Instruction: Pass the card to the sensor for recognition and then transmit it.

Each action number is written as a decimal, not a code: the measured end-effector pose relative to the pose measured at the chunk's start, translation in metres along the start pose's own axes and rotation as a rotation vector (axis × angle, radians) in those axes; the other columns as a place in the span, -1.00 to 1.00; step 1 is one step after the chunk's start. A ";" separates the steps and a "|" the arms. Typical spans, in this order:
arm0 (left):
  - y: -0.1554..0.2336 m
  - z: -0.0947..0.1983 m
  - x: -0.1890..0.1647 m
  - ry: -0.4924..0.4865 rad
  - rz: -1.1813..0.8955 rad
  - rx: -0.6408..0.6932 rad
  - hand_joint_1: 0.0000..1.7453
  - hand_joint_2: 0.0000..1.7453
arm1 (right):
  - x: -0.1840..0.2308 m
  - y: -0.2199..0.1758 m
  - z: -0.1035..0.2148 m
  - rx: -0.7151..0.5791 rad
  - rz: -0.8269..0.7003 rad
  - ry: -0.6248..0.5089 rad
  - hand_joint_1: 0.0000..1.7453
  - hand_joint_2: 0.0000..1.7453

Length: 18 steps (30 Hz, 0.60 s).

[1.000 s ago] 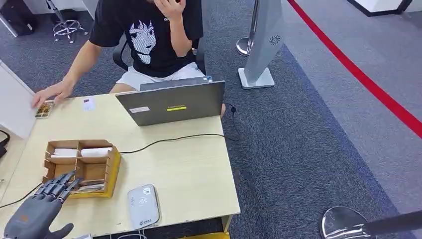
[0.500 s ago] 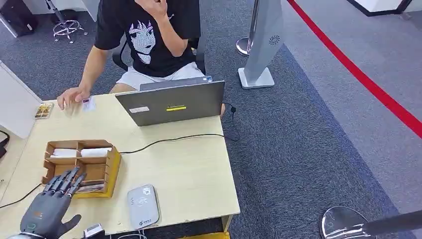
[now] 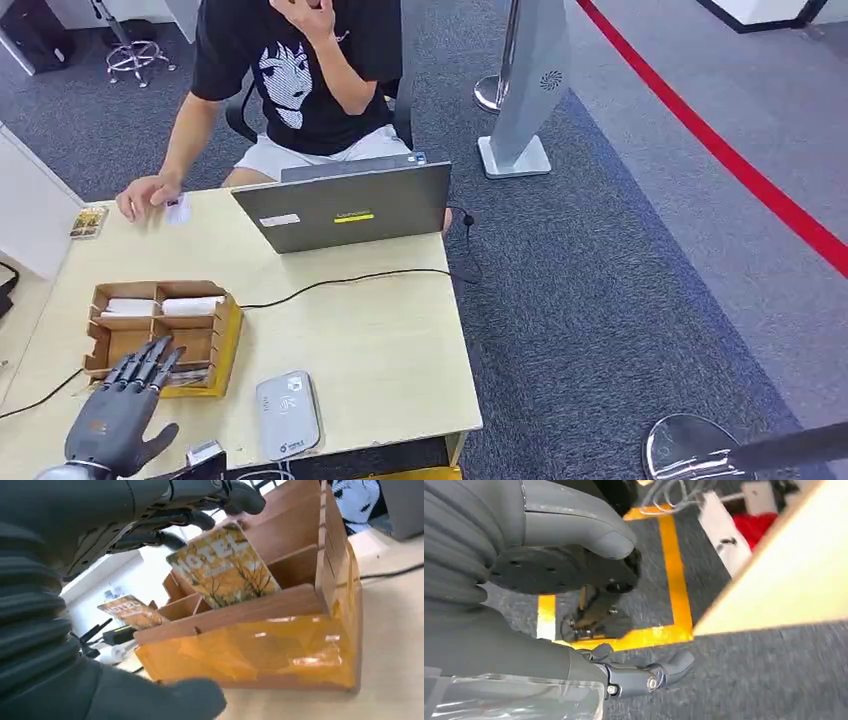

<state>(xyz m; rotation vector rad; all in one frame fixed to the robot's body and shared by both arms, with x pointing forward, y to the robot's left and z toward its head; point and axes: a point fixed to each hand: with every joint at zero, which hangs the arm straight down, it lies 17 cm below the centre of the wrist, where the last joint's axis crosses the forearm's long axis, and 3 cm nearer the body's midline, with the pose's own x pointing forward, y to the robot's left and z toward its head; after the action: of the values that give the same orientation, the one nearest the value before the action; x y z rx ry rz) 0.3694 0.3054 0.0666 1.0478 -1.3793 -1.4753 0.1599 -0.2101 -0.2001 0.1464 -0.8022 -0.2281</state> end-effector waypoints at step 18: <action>0.034 -0.008 -0.037 0.106 -0.075 0.117 1.00 1.00 | 0.008 0.032 -0.009 0.049 -0.051 0.011 -1.00 1.00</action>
<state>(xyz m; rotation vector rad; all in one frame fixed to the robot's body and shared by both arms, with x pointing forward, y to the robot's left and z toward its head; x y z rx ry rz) 0.3891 0.3374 0.1009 1.2461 -1.3768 -1.3855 0.1767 -0.1808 -0.1943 0.2138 -0.7938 -0.2559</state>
